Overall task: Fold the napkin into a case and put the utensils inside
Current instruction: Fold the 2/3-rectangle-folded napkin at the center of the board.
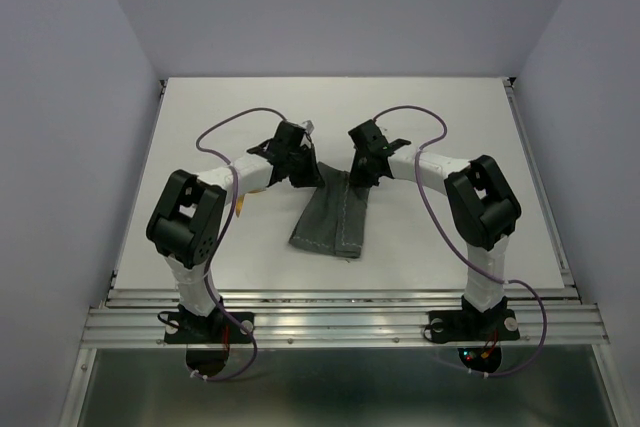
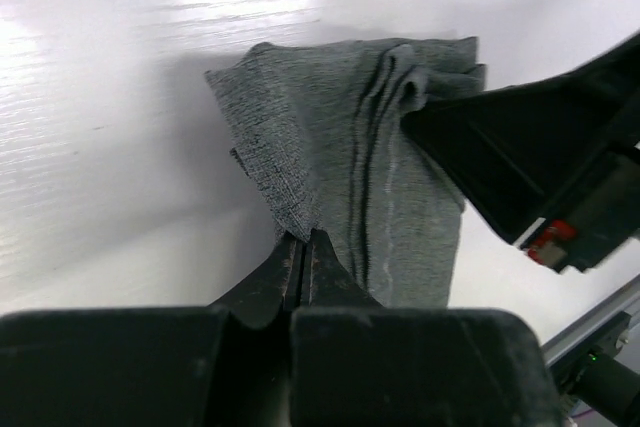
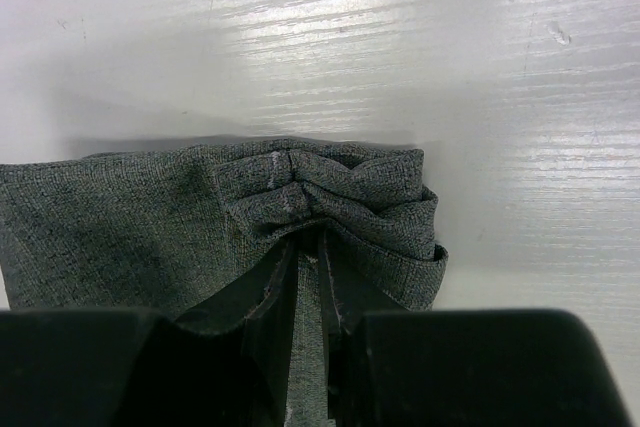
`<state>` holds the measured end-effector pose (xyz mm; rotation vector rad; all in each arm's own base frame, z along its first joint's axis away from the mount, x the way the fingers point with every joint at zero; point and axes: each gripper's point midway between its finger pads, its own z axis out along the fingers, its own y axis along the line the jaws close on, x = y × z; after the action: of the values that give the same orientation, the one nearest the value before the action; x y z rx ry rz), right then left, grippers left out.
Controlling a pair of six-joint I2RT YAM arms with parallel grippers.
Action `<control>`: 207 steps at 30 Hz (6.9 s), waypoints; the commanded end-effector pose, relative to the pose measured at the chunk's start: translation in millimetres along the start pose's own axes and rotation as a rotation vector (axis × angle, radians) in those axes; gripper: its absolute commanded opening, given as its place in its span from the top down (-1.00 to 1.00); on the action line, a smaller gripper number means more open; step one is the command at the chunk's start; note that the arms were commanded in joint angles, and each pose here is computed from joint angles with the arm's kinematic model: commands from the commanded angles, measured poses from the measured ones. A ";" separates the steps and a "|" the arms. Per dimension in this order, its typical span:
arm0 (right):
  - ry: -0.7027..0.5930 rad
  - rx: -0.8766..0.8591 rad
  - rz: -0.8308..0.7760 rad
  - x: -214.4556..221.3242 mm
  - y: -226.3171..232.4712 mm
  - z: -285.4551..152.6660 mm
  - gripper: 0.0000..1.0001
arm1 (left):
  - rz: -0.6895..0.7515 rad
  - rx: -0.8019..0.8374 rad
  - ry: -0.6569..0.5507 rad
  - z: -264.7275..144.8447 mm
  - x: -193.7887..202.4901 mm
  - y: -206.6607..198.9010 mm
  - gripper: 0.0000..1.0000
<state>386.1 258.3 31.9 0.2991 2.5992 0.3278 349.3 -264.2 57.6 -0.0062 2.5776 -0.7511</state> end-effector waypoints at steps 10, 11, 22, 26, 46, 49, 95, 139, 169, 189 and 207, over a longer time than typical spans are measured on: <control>0.049 0.047 0.018 17.2 -13.5 2.0 0.60 | 0.062 0.026 0.002 -4.2 0.0 -48.9 0.98; 0.050 0.048 0.016 17.7 -14.0 2.2 0.61 | 0.062 0.001 0.003 -3.3 1.3 -47.0 0.95; 0.062 0.053 0.017 21.7 -16.2 4.9 0.61 | 0.099 -0.164 -0.080 -10.2 -9.4 -38.0 -0.39; 0.060 0.053 0.014 21.2 -16.1 5.3 0.61 | 0.098 -0.211 -0.125 -15.4 -16.3 -32.8 -0.38; 0.063 0.035 0.014 19.0 -10.7 2.5 0.61 | -0.050 -0.260 -0.102 13.7 -36.6 12.9 -0.23; 0.061 0.035 0.011 18.0 -10.5 1.3 0.60 | -0.055 -0.248 -0.055 24.6 -24.5 16.1 -0.16; 0.088 0.002 0.079 25.1 -3.9 0.3 0.61 | -0.185 0.016 0.110 66.9 30.7 -70.0 1.00; -0.053 -0.203 0.185 -7.2 -50.7 -54.4 0.34 | 0.014 -0.100 0.237 73.8 57.9 -33.2 1.00; 0.017 -0.254 0.267 21.9 -51.1 -21.8 0.89 | 0.048 -0.046 0.243 66.8 44.9 -56.6 1.00; 0.017 -0.188 0.357 31.3 -52.8 -26.1 0.99 | -0.160 -0.013 0.189 64.8 26.5 -90.3 1.00; 0.024 -0.182 0.386 42.3 -46.1 -28.4 0.99 | -0.179 -0.011 0.170 60.9 18.7 -101.0 1.00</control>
<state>341.8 219.7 25.2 0.7265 2.4780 0.7219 346.6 -370.3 46.1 -0.1963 2.7800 -0.8108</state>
